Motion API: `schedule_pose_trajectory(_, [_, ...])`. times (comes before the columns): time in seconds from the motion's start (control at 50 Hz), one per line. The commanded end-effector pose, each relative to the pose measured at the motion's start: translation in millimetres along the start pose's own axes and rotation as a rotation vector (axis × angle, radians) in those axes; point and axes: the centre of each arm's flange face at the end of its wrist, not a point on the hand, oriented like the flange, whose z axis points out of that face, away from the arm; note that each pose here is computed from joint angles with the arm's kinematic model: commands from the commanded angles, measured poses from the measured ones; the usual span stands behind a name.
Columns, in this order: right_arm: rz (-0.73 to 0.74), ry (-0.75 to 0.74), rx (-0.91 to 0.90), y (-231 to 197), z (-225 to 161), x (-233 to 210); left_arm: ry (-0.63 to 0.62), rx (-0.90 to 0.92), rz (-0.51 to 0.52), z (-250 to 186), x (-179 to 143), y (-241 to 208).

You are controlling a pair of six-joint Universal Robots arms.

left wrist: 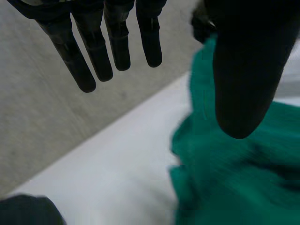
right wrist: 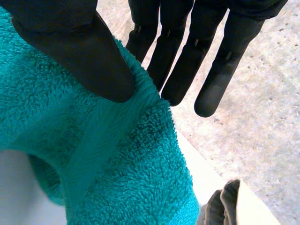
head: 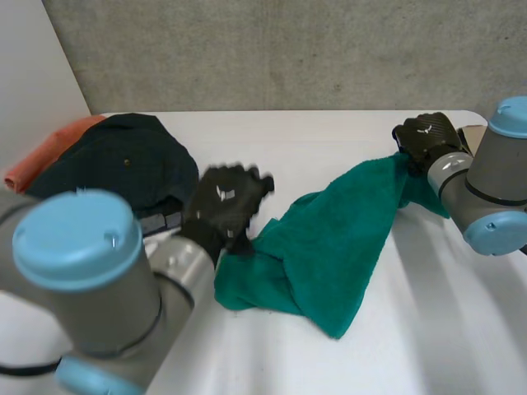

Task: Fold the laundry.

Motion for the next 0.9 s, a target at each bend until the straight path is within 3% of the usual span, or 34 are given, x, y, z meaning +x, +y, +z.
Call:
schedule_pose_trajectory(0.02, [0.008, -0.041, -0.048, 6.7, -18.5, -5.5, 0.06, -0.131, 0.016, -13.4, 19.0, 44.5])
schedule_pose_trajectory(0.2, [0.008, -0.095, -0.083, 14.3, -37.3, -14.4, 0.037, -0.231, 0.062, 24.3, 12.8, 89.9])
schedule_pose_trajectory(0.34, [-0.031, -0.097, -0.107, 17.5, -45.1, -1.8, 0.007, -0.192, 0.096, 35.7, 4.5, 89.6])
schedule_pose_trajectory(0.6, [-0.245, -0.096, -0.224, -25.8, -101.1, 51.6, -0.096, 0.138, 0.054, -20.3, -21.1, -36.9])
schedule_pose_trajectory(0.74, [-0.277, -0.122, -0.199, -48.5, -115.9, 57.5, -0.124, 0.147, 0.025, -29.6, -37.2, -66.3])
schedule_pose_trajectory(0.78, [-0.277, -0.126, -0.185, -51.3, -115.5, 57.1, -0.142, 0.122, 0.026, -22.2, -45.1, -64.5])
schedule_pose_trajectory(0.9, [-0.196, -0.194, -0.23, -22.5, -86.2, 34.8, -0.208, -0.062, 0.022, 39.6, -82.1, -2.5])
